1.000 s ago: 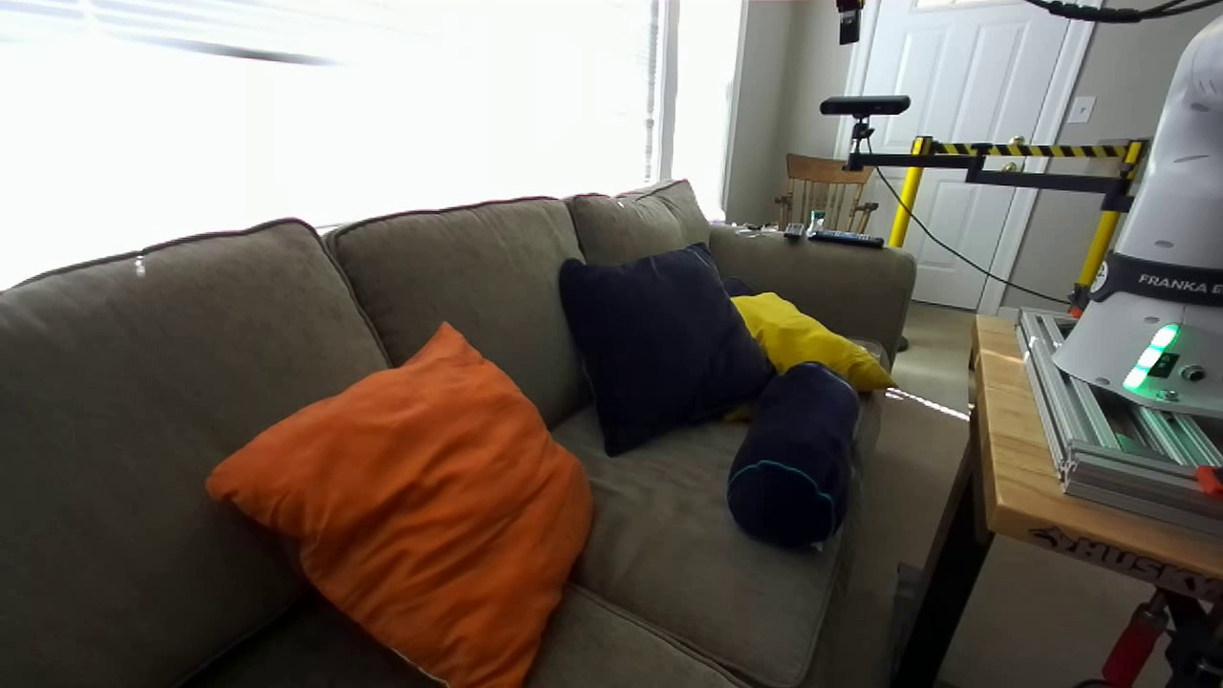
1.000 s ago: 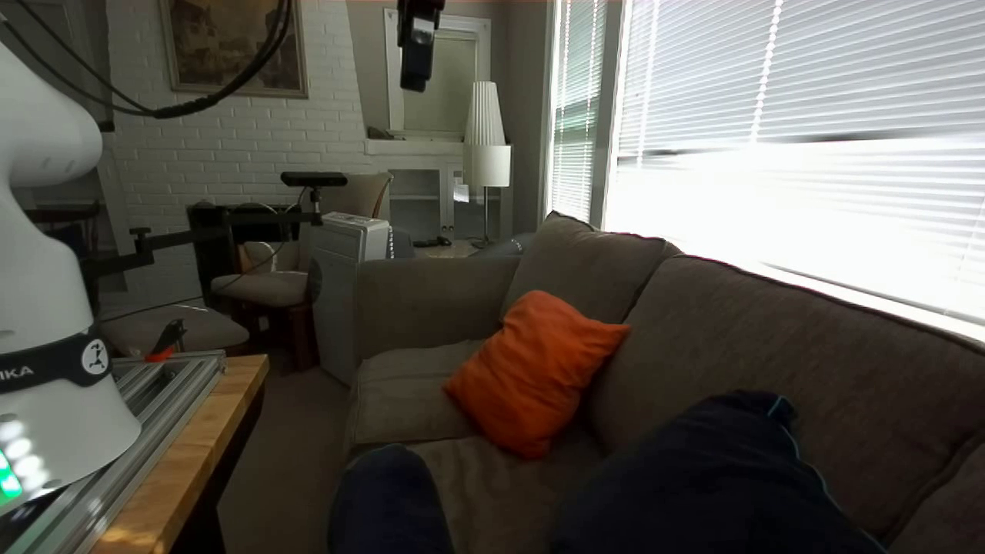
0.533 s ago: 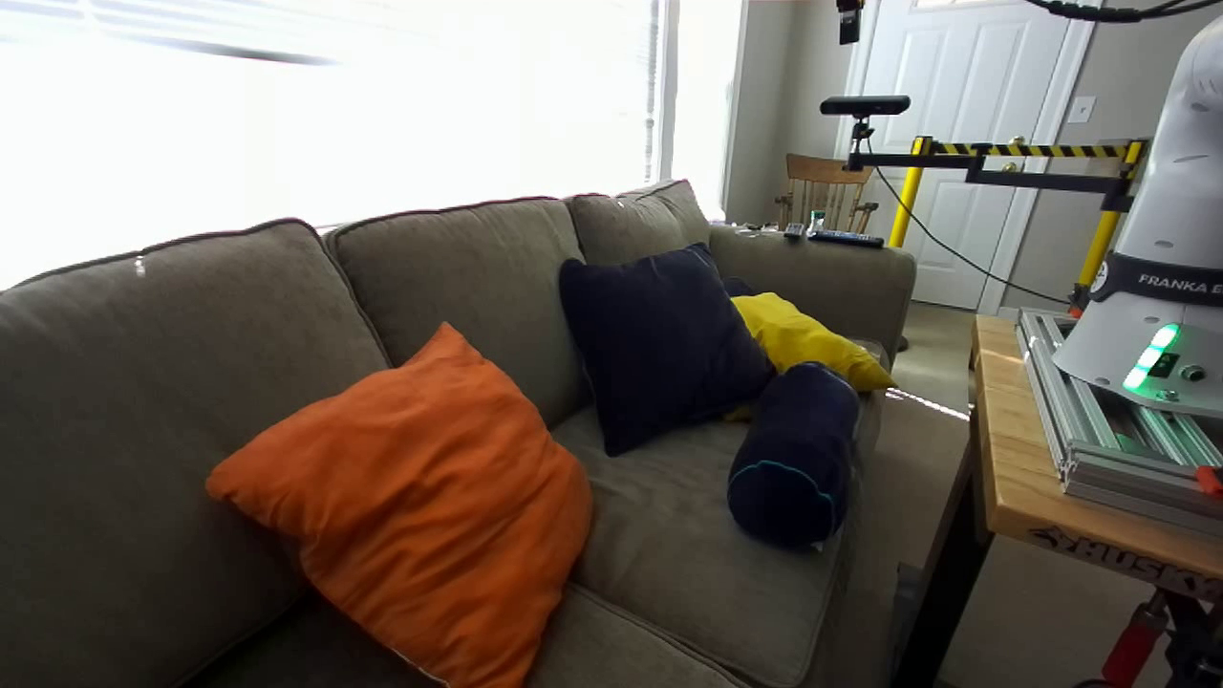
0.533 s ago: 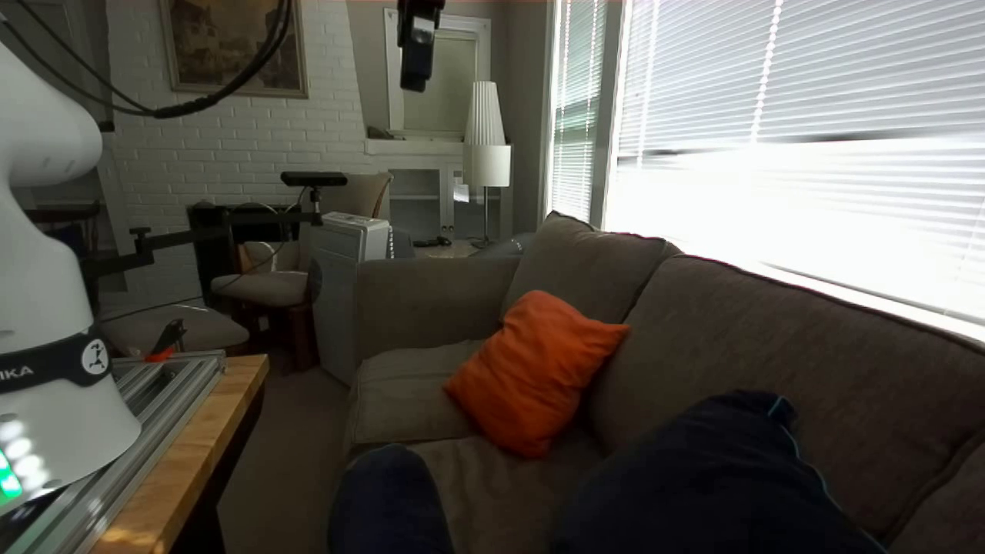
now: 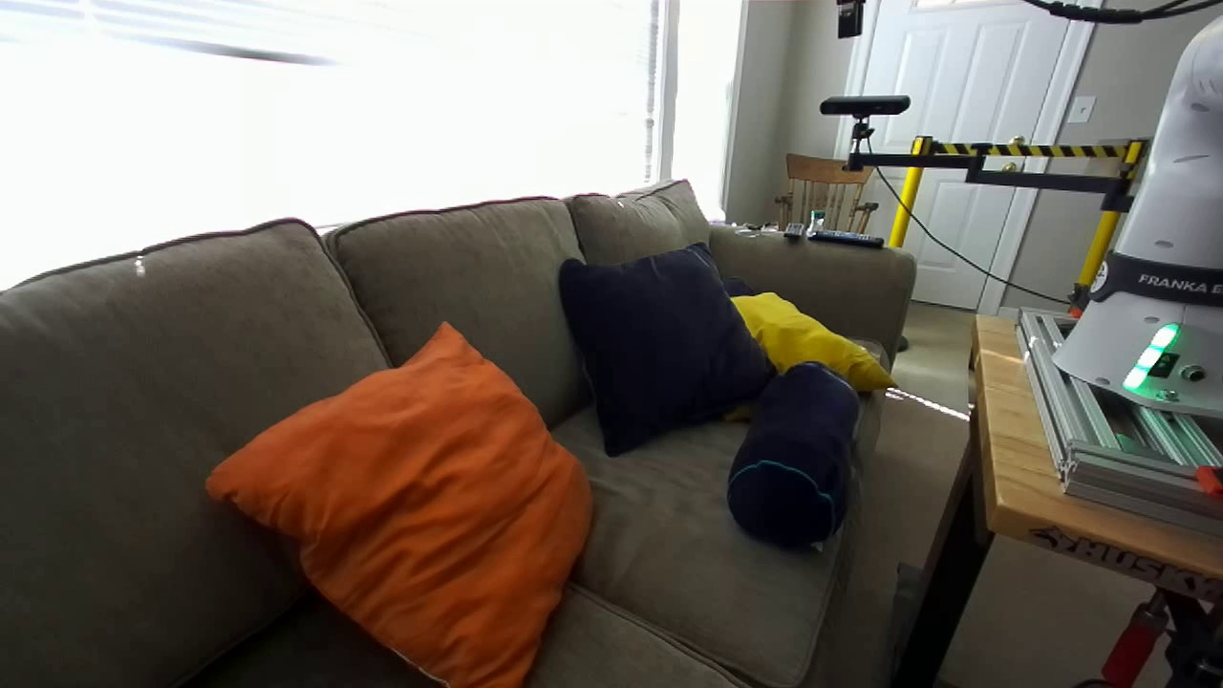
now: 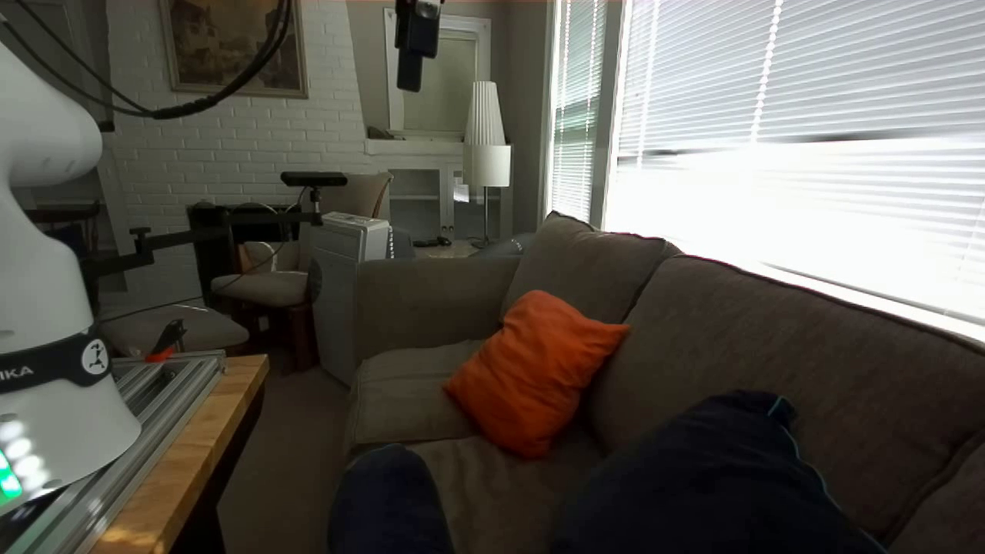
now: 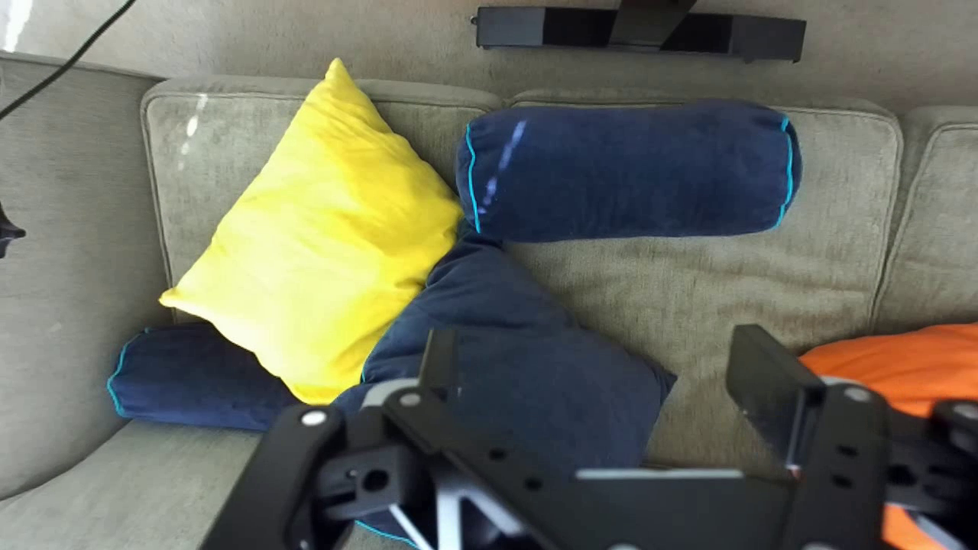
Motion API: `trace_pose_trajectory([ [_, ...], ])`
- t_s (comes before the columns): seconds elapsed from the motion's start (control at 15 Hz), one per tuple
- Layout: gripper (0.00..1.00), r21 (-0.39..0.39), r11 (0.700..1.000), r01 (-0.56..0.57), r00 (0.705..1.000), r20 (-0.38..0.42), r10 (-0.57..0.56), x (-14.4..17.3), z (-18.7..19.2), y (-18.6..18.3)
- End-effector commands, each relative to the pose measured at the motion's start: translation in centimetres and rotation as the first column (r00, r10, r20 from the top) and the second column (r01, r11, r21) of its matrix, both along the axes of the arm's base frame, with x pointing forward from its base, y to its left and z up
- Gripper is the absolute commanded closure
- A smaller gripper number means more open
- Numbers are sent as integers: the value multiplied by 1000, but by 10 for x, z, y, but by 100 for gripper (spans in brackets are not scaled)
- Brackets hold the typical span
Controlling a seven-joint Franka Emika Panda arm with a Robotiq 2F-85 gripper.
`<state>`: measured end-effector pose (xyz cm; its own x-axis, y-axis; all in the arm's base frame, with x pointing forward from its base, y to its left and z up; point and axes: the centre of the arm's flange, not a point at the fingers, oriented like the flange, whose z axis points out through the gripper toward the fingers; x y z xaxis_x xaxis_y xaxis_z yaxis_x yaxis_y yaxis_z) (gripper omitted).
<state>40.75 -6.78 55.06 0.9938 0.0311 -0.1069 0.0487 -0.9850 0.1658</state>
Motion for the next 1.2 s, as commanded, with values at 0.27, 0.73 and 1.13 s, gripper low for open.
trace_pose_trajectory([
  [0.27, 0, 0, 1000, 3, 1000, 2, -3, -1, 1, 0],
  [0.73, 0, 32, 991, 131, 991, -45, -129, 37, -57, -77],
  [1.13, 0, 3, 991, 131, 988, 83, -131, 82, -107, -129],
])
